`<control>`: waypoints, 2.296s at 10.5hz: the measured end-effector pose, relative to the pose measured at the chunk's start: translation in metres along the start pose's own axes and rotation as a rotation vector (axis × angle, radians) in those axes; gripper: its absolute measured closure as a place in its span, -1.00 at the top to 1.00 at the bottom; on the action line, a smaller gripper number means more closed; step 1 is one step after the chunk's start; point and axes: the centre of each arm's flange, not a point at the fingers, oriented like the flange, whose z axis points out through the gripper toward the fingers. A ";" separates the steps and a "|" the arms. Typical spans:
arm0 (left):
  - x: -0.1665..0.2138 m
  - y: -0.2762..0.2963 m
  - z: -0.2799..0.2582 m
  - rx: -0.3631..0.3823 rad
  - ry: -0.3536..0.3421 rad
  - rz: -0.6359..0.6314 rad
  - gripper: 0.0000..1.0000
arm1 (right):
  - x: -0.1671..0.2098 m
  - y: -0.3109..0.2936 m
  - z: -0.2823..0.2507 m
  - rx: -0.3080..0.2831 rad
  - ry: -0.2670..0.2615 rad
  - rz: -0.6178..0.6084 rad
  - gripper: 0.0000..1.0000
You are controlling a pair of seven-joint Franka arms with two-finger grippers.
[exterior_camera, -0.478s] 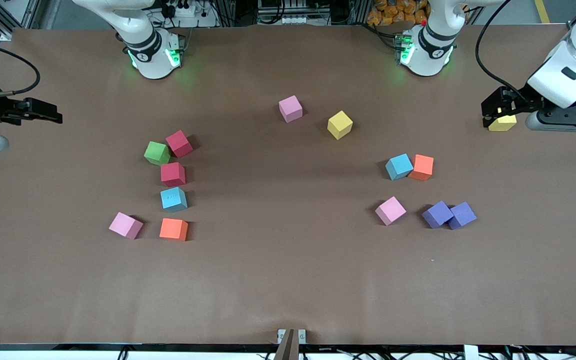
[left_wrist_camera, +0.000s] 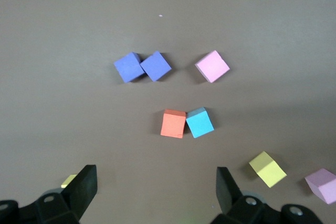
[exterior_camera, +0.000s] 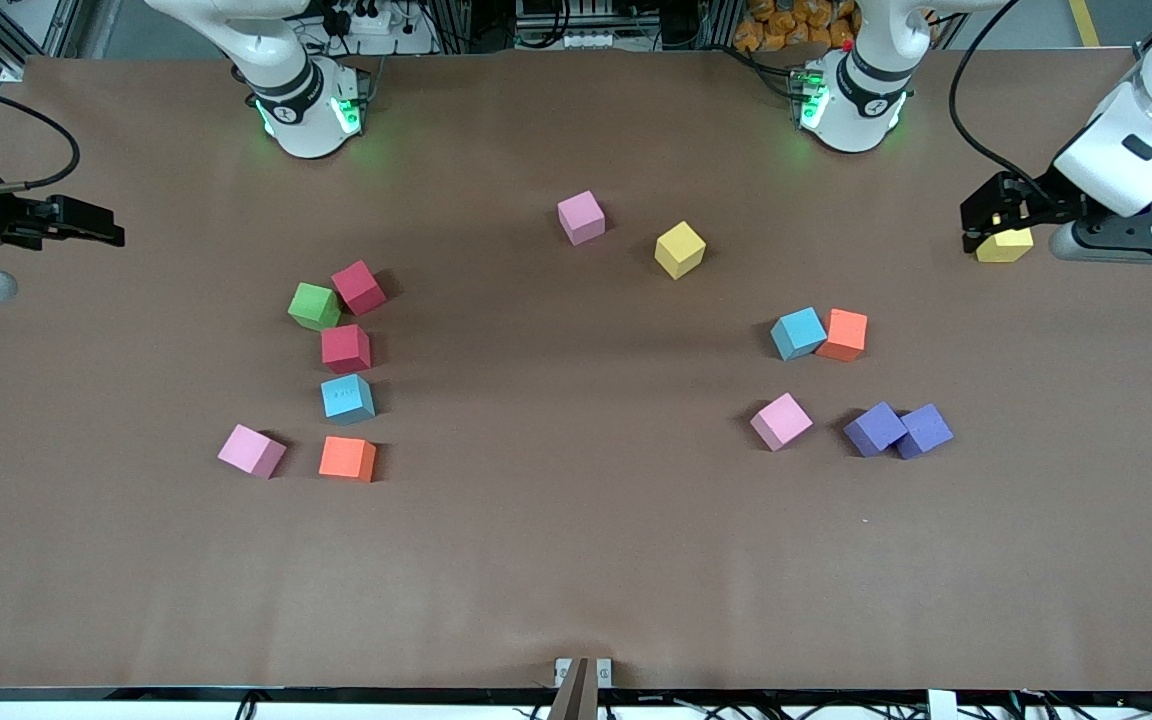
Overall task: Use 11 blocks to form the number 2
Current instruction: 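Move the left gripper over the pink cube near the table middle, then grasp the pink cube with the left gripper while the right gripper grasps cyan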
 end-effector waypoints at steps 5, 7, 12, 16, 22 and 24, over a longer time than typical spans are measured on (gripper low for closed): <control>-0.014 0.131 0.106 -0.010 -0.085 0.020 1.00 | 0.000 0.001 0.001 0.001 -0.002 0.002 1.00; -0.039 0.182 0.167 -0.058 -0.122 -0.043 1.00 | 0.000 0.001 0.001 0.001 -0.003 0.001 1.00; -0.159 0.362 0.255 -0.021 -0.174 -0.202 1.00 | 0.037 -0.019 0.039 0.004 0.003 -0.037 1.00; -0.215 0.422 0.327 -0.029 -0.208 -0.376 1.00 | 0.118 -0.059 0.157 0.061 -0.013 -0.080 1.00; -0.233 0.438 0.381 -0.050 -0.234 -0.456 1.00 | 0.175 -0.099 0.279 0.113 0.017 -0.088 1.00; -0.232 0.438 0.388 -0.058 -0.236 -0.462 1.00 | 0.169 -0.126 0.314 0.095 0.052 -0.111 1.00</control>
